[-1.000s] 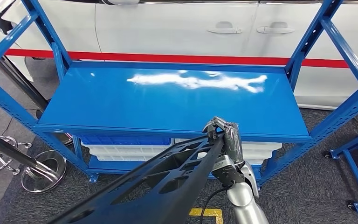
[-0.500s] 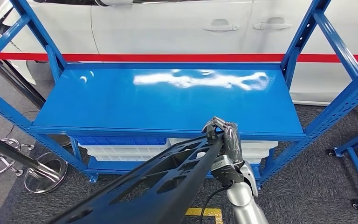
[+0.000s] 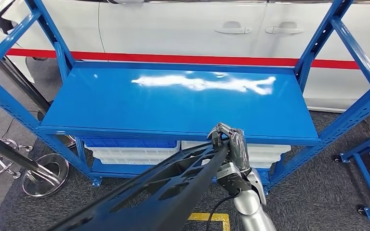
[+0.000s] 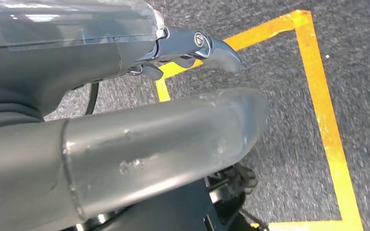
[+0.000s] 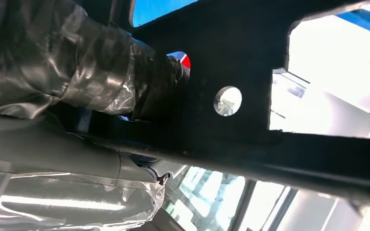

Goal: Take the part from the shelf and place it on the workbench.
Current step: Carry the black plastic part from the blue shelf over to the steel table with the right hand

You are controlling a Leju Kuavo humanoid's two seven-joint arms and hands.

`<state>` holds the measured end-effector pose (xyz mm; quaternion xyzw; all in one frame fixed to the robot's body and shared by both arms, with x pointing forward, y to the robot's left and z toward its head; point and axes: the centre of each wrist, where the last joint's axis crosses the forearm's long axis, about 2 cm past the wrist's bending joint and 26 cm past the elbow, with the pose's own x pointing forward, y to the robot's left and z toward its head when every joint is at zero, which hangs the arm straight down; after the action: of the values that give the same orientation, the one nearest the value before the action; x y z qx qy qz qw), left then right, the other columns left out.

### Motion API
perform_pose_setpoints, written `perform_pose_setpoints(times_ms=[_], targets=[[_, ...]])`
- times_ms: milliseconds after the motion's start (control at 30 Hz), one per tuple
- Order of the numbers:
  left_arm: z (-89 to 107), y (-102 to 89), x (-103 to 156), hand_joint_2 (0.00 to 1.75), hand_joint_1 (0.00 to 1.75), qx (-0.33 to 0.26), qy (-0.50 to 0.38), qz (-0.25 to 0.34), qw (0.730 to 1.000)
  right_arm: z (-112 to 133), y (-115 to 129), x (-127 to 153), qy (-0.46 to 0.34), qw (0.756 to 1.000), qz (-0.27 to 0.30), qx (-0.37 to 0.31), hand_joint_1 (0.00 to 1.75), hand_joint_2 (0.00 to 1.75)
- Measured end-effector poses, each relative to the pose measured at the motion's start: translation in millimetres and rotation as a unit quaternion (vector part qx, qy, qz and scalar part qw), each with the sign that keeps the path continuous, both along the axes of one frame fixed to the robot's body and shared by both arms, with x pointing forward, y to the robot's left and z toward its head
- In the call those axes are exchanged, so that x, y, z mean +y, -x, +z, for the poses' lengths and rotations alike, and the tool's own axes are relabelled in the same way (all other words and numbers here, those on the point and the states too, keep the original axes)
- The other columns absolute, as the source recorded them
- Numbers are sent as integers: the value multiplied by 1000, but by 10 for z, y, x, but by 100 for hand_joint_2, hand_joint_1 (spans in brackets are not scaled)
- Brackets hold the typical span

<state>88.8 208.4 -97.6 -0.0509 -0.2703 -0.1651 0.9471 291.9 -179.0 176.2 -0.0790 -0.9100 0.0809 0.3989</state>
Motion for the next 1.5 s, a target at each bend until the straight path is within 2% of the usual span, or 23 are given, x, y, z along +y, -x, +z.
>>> perform_pose_setpoints(times_ms=[1500], targets=[[1, 4, -13, 0, 0, 4, -1, -3, 1000, -17, 26, 34, 1, 1000, 12, 0, 175, 0]])
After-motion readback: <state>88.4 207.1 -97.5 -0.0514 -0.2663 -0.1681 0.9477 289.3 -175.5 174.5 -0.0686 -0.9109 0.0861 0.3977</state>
